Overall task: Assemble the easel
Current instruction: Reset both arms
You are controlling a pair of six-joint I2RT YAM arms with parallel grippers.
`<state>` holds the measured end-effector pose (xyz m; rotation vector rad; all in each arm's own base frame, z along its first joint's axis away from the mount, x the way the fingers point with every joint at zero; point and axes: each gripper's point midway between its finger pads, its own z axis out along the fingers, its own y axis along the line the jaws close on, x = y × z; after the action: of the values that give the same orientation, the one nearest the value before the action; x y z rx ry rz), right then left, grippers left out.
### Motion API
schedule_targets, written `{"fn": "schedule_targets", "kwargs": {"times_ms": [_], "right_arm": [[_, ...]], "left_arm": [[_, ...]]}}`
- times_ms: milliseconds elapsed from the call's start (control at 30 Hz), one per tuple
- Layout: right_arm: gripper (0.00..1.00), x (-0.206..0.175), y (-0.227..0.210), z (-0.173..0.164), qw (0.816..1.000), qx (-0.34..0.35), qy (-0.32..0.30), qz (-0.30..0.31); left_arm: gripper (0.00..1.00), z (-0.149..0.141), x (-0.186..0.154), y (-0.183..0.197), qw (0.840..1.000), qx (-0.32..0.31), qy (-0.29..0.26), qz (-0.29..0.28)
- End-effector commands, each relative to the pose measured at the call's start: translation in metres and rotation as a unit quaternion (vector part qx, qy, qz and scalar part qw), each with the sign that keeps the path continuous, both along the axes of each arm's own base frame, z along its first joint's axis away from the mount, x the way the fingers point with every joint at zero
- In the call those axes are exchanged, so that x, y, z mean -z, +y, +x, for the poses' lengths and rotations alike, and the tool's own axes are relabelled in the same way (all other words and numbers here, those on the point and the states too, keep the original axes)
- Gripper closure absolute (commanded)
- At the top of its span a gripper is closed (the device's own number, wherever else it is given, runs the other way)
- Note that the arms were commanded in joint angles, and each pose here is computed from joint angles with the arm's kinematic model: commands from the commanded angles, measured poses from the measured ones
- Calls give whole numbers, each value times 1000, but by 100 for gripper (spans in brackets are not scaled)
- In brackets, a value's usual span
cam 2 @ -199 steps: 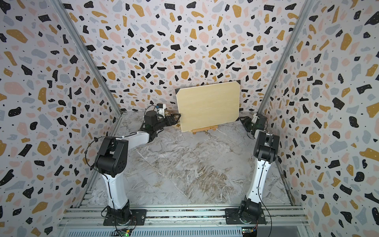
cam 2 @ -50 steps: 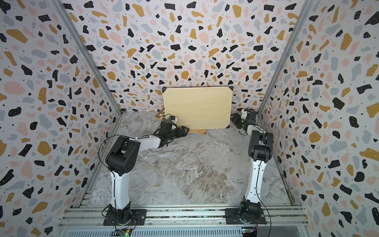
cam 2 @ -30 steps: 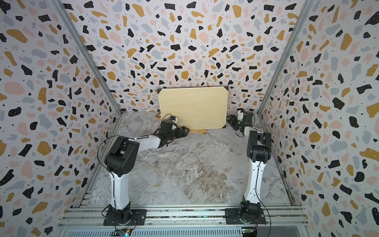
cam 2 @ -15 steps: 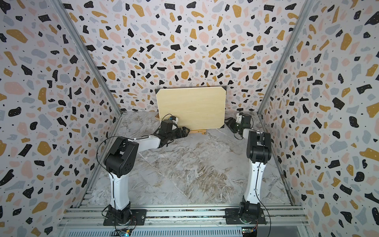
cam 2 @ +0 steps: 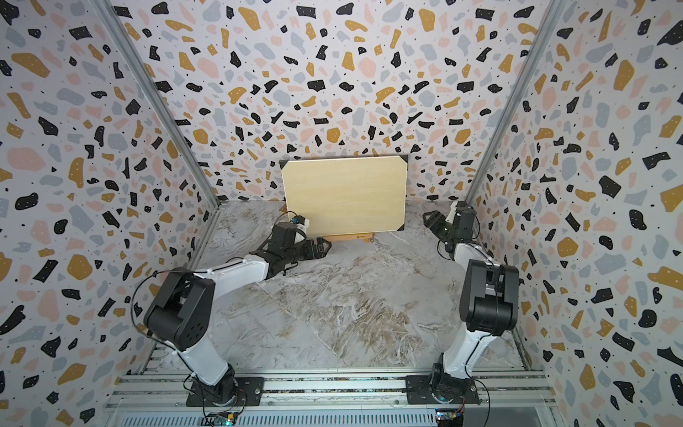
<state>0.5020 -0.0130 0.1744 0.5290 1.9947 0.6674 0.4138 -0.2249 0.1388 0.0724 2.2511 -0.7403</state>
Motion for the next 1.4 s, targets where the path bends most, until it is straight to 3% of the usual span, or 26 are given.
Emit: {"fn": "schedule_targets", "kwargs": {"times_ms": [0,67,167,200,233,333,400,467,567,733,867,933,1000,1367], "right_arm": [[28,-13,-4,-40,995,45,0,-84],[26,-22,1,-65,989,54,-15,-137],[17,-24,-4,-103,970,96,-30,-220],[5,-21,-9,-115,965,112,-35,-232],[0,-15,-16,-126,960,131,-41,-245],[0,1,-30,-149,941,158,-62,-293],[0,12,-39,-160,928,175,-64,-321],[0,21,-38,-166,922,170,-83,-339],[0,32,-20,-166,918,121,-130,-354],[0,32,7,-144,918,43,-174,-353],[0,39,36,-149,899,-17,-236,-368],[0,56,28,-135,913,-8,-169,-372],[0,53,28,-133,908,5,-171,-382],[0,54,30,-133,908,-1,-170,-382]], "left_arm": [[1,-11,-29,60,995,-71,-38,64],[1,-22,-40,106,982,-133,-59,122],[1,-39,-43,180,944,-238,-72,217],[1,-43,-43,203,933,-265,-72,232],[1,-47,-41,223,923,-290,-69,242],[1,-53,-28,263,894,-330,-67,295],[1,-51,-17,271,885,-329,-79,319],[1,-47,-6,268,888,-313,-105,320],[1,-39,4,249,909,-269,-163,275],[1,-29,34,234,929,-214,-152,260],[1,-38,41,222,935,-181,-184,245],[1,-36,40,233,923,-221,-198,245],[1,-38,44,233,929,-213,-170,250],[1,-38,42,233,927,-215,-179,249]]}}
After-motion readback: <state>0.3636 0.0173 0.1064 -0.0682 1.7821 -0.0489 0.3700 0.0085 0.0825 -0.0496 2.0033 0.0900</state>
